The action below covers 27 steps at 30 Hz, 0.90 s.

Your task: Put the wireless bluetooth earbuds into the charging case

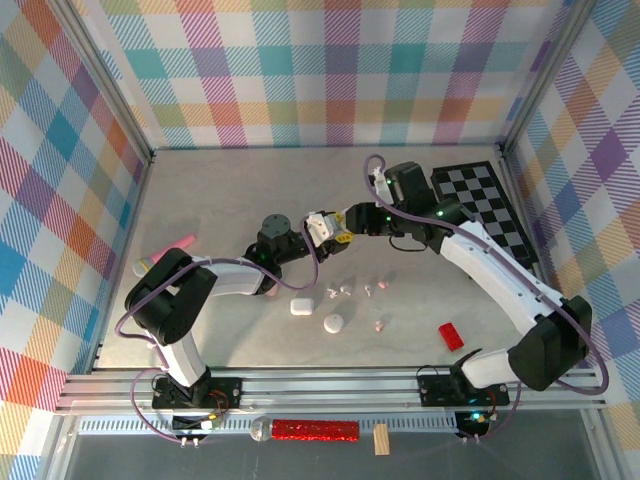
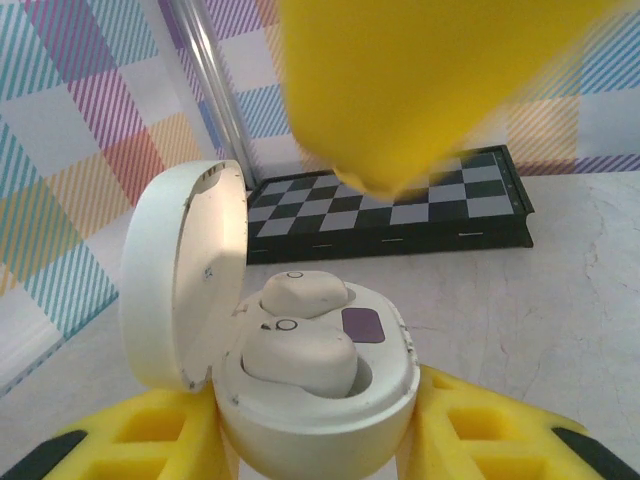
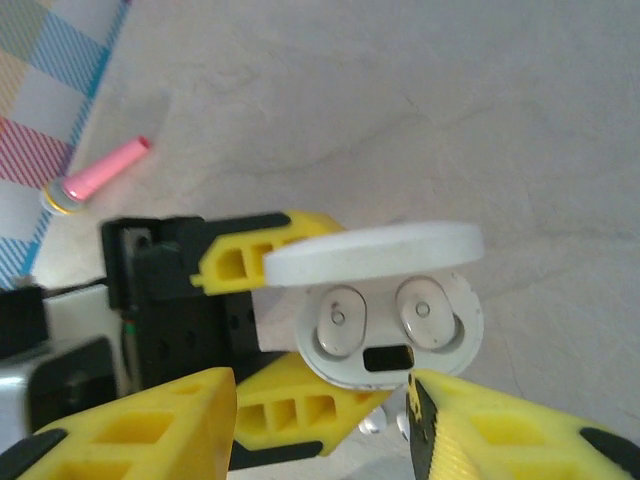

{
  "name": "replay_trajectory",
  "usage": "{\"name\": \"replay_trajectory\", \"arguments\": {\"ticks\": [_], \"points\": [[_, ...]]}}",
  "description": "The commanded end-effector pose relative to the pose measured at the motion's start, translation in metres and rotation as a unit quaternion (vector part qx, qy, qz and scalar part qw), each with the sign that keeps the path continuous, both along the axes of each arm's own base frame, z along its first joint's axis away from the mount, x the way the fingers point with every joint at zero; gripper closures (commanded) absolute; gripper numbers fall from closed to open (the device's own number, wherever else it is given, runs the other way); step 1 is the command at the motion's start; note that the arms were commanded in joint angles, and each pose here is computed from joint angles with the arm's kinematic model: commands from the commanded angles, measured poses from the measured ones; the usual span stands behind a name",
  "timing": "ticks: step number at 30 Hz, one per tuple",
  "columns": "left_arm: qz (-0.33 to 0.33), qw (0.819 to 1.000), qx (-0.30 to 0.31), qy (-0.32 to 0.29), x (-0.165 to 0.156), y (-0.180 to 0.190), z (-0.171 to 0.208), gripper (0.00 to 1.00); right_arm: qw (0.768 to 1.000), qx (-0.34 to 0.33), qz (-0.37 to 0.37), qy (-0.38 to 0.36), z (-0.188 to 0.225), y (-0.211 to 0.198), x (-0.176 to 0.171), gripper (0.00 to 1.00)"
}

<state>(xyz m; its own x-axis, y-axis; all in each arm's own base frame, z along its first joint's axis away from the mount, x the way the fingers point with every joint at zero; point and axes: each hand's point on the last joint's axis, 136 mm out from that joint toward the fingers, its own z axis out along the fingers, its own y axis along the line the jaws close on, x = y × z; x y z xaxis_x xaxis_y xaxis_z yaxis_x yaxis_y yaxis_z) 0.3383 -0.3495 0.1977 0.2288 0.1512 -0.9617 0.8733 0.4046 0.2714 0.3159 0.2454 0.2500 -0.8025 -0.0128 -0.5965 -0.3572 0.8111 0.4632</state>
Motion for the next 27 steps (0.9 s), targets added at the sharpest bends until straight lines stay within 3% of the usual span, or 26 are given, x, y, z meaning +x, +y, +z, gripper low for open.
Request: {"name": "replay_trajectory", "arguments": {"ticks": [1, 11, 20, 24, 27], "points": [[-0.003, 0.999, -0.014, -0.047, -0.007, 0.001, 0.021, 0.62, 0.999, 0.038, 0.007, -0.023, 0.026, 0.009, 0.011, 0.54], [-0.005, 0.998, -0.013, -0.055, -0.010, 0.003, 0.023, 0.62, 0.999, 0.003, 0.034, -0.010, 0.015, 0.030, 0.046, 0.64], [0.019, 0.998, -0.038, -0.044, -0.003, 0.007, 0.036, 0.62, 1.000, 0.007, 0.025, -0.003, 0.010, 0.019, 0.031, 0.64], [0.005, 0.998, -0.052, -0.038, -0.008, 0.005, 0.042, 0.62, 0.999, 0.051, -0.011, -0.006, 0.017, 0.005, 0.029, 0.52], [-0.002, 0.997, -0.070, -0.034, -0.012, 0.005, 0.051, 0.62, 0.991, 0.133, -0.009, 0.021, 0.023, 0.001, 0.025, 0.38]]}}
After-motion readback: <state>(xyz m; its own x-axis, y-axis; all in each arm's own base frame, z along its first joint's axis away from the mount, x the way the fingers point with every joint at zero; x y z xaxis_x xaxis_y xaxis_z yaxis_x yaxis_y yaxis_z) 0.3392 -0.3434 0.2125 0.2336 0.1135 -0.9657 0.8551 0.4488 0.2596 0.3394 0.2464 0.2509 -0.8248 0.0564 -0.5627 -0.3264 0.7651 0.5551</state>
